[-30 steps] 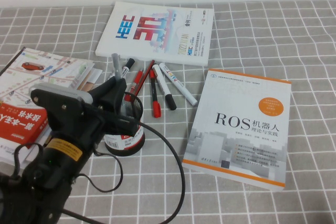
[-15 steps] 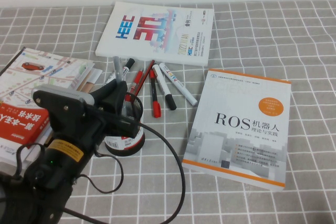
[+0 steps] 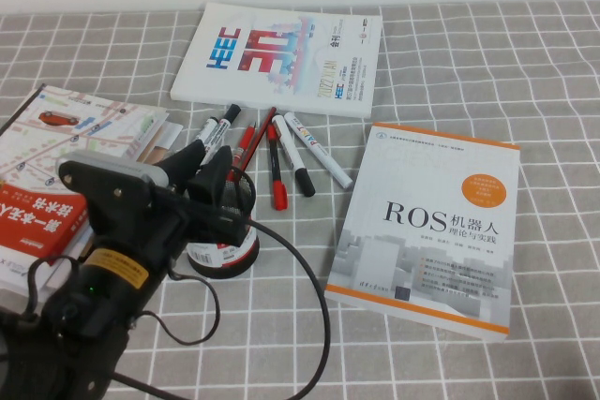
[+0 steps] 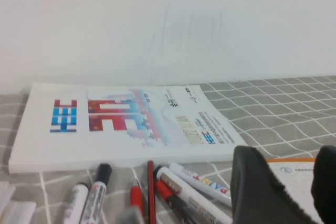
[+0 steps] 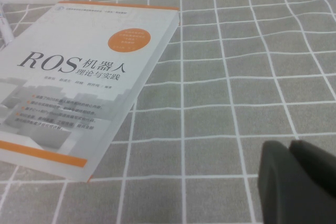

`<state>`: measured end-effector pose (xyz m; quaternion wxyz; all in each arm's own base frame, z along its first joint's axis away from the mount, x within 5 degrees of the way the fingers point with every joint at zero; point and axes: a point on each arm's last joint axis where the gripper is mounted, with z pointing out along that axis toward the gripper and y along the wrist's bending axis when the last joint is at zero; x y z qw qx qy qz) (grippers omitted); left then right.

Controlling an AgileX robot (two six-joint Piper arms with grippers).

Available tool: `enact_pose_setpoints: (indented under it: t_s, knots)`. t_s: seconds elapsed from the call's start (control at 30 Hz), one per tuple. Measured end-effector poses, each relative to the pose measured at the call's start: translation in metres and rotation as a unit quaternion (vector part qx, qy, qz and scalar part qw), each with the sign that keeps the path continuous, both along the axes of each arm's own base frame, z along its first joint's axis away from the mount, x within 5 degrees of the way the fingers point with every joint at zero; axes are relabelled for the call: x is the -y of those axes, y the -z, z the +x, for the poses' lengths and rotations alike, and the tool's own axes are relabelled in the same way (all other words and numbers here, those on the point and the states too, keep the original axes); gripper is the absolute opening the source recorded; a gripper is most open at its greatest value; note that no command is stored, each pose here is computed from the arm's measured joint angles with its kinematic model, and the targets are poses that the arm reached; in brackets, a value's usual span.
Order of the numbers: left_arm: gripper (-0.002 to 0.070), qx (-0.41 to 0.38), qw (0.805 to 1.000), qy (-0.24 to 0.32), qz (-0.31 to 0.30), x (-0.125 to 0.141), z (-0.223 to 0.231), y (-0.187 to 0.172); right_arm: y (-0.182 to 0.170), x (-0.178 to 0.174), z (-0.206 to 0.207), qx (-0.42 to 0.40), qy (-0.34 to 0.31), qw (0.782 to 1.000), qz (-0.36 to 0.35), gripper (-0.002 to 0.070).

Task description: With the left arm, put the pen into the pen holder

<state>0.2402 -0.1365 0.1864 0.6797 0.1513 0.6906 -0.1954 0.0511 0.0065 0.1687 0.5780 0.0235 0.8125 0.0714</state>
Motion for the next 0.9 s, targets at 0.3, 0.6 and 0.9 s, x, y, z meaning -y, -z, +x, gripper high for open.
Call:
enact_pose_setpoints:
  t_s: [0.3, 0.6, 0.9]
  knots:
    - [0.0093, 0.049, 0.999, -0.001, -0.01, -0.008, -0.014, -0.044, 0.0, 0.0, 0.0, 0.0, 0.0, 1.0, 0.0, -0.0015]
    - [0.0003, -0.019, 1.0, 0.013, 0.005, -0.037, -0.069, -0.097, 0.0, 0.0, 0.0, 0.0, 0.0, 1.0, 0.0, -0.0015]
    - [0.0, -0.038, 0.999, 0.016, 0.016, -0.077, -0.137, -0.121, 0.0, 0.0, 0.0, 0.0, 0.0, 1.0, 0.0, -0.0015]
